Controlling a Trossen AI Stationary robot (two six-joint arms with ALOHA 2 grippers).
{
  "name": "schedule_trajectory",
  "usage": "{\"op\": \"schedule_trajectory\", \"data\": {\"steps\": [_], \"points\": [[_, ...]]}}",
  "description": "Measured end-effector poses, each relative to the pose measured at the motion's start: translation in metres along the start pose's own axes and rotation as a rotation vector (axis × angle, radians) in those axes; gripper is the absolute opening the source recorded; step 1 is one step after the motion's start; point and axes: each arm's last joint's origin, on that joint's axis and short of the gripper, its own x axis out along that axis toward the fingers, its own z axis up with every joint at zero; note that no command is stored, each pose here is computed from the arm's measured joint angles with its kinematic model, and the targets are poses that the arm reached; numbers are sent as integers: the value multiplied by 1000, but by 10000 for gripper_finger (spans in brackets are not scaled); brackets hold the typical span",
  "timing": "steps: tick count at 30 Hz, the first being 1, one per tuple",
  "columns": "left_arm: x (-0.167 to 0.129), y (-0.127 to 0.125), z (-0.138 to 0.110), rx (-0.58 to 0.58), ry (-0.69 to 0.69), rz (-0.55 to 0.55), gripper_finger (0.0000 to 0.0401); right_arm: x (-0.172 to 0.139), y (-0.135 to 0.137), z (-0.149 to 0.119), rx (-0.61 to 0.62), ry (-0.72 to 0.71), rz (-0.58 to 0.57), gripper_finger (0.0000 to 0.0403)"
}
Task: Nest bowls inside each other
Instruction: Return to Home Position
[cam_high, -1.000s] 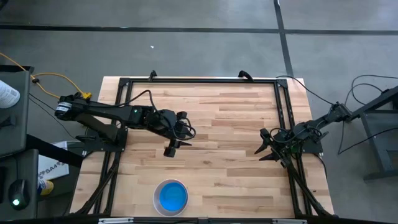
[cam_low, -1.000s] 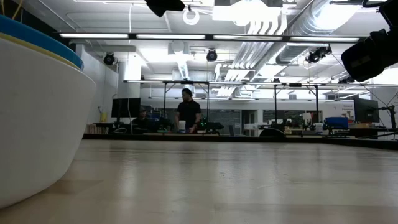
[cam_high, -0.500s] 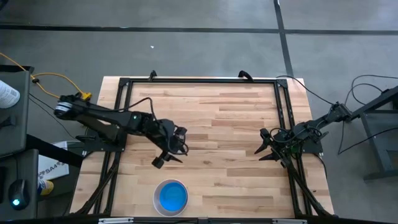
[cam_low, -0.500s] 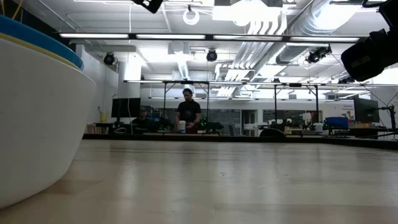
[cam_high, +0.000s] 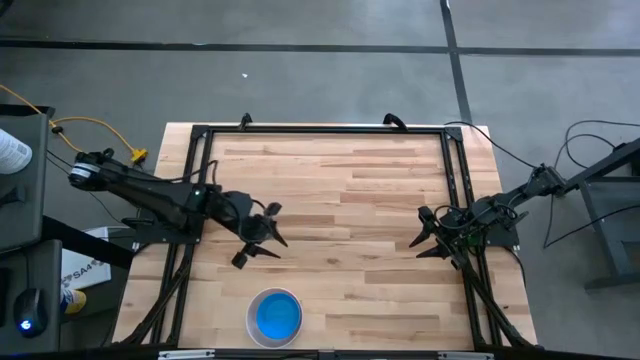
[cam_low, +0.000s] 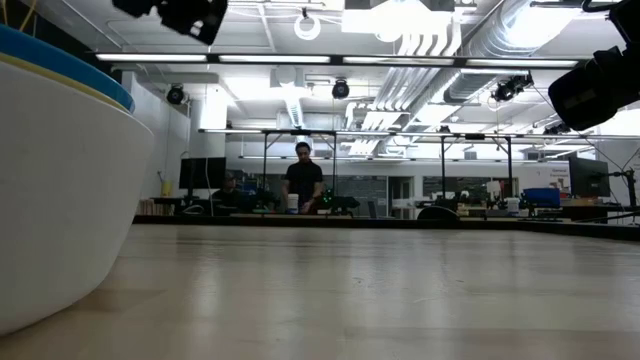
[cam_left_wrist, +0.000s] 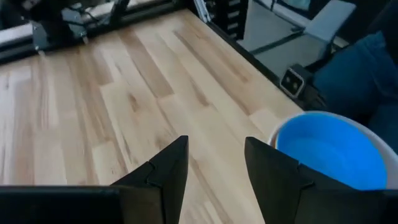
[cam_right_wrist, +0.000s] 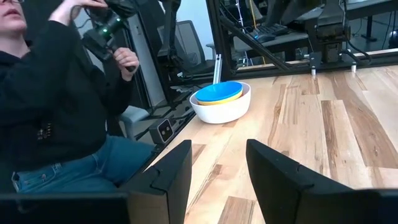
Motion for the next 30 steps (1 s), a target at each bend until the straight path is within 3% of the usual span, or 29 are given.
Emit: {"op": "schedule_trajectory", "data": {"steps": [13, 21, 30], "points": [[-24, -12, -55, -56, -123, 115, 159, 1, 0, 0, 0, 2, -3, 146], [-37, -21, -87, -68, -214, 132, 159, 1, 0, -1, 0, 13, -4, 146], [-56, -29, -107, -74, -318, 149, 159, 1, 0, -1, 0, 16, -4, 146]]}}
